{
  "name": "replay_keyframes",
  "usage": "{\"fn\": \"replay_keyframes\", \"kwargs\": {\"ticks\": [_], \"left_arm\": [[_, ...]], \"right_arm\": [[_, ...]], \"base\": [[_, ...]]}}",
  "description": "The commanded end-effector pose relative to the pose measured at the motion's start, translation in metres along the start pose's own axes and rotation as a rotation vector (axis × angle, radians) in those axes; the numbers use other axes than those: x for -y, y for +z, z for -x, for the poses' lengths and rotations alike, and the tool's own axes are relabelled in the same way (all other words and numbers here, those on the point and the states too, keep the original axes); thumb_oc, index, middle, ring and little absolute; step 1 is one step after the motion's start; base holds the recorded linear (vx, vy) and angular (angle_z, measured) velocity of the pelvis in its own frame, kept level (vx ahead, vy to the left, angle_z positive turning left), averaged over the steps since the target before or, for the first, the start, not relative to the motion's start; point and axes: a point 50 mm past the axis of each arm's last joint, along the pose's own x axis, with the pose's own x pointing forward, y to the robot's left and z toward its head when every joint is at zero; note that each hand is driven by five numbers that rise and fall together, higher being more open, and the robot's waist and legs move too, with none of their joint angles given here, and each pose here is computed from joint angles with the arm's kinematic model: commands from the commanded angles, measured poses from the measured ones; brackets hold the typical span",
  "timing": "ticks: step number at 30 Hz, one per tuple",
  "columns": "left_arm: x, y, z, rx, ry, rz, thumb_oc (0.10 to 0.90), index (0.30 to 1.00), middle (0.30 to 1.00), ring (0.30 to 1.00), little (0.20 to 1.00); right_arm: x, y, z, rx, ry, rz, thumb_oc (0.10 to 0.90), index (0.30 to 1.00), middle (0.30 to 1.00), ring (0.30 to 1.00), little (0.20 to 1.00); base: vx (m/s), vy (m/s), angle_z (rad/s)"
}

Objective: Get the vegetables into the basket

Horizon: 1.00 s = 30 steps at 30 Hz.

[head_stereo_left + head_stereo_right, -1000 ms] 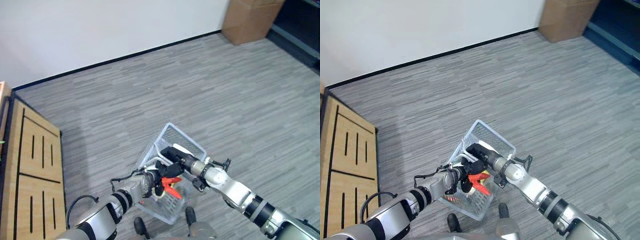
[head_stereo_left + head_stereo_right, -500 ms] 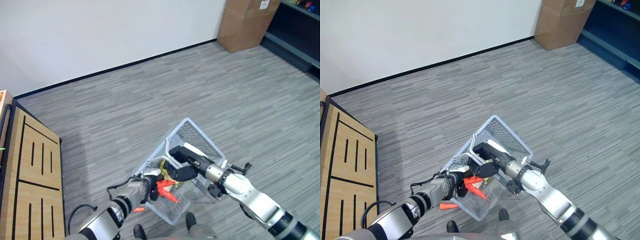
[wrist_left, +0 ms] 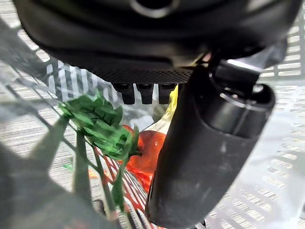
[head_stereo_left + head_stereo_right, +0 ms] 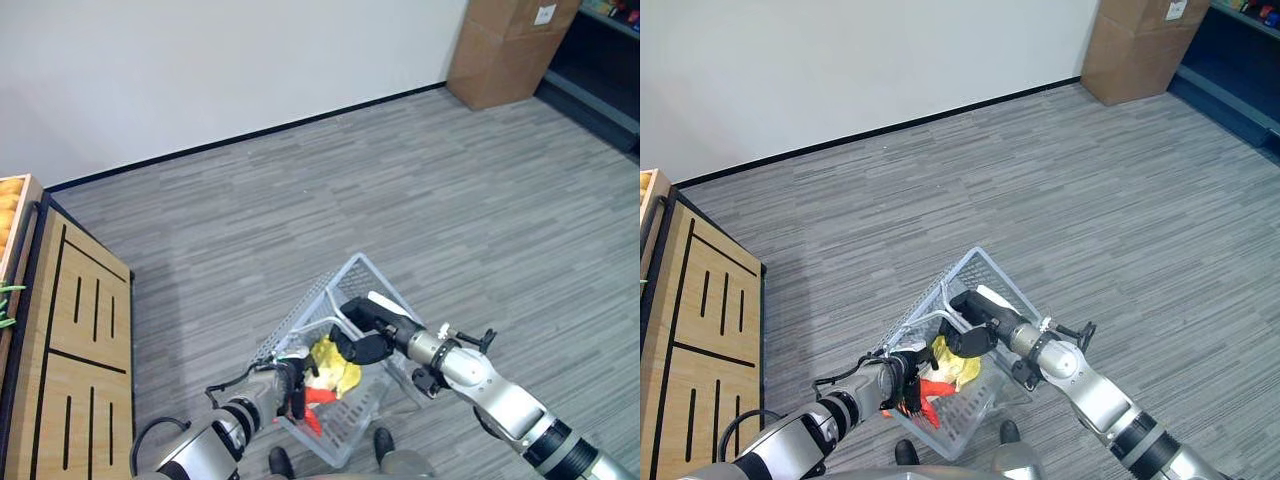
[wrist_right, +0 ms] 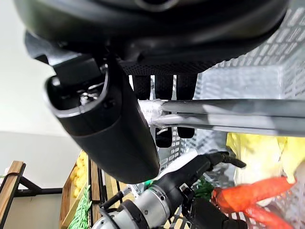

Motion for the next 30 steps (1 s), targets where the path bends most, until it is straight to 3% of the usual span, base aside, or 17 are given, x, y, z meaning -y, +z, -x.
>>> {"fn": "replay_keyframes", "kwargs": {"ticks": [1, 5, 11, 14, 15, 30], "left_arm": [[-0.028, -0.003, 0.000, 0.029, 0.064, -0.047, 0.900, 1.000, 1.000, 1.000, 1.000], [-0.029, 0.008, 0.002, 0.089, 0.086, -0.021, 0.900, 1.000, 1.000, 1.000, 1.000], [-0.030, 0.021, 0.007, 0.183, 0.125, 0.210, 0.900, 1.000, 1.000, 1.000, 1.000], [-0.029, 0.023, 0.010, 0.207, 0.121, 0.239, 0.900, 1.000, 1.000, 1.000, 1.000], [-0.039, 0.027, 0.010, 0.232, 0.134, 0.230, 0.900, 1.000, 1.000, 1.000, 1.000], [-0.048, -0.031, 0.035, 0.208, 0.210, 0.419, 0.900, 1.000, 1.000, 1.000, 1.000]], "right_arm": [[0.019, 0.046, -0.013, 0.246, -0.113, 0.099, 0.400, 0.300, 0.300, 0.300, 0.300], [0.018, 0.018, -0.019, 0.120, -0.169, 0.132, 0.400, 0.300, 0.300, 0.300, 0.300], [0.021, -0.032, -0.022, -0.114, -0.262, 0.195, 0.400, 0.300, 0.300, 0.300, 0.300], [0.022, -0.044, -0.023, -0.173, -0.285, 0.197, 0.400, 0.300, 0.300, 0.300, 0.300], [0.017, -0.052, -0.025, -0.204, -0.282, 0.183, 0.400, 0.300, 0.300, 0.300, 0.300], [0.037, -0.138, 0.016, -0.642, -0.408, 0.106, 0.400, 0.300, 0.300, 0.300, 0.300]], "base": [[-0.02, -0.003, 0.07], [0.00, -0.001, 0.15], [0.00, -0.006, 0.12], [0.01, -0.003, 0.09], [0.02, 0.004, 0.14], [0.01, 0.003, 0.04]]}}
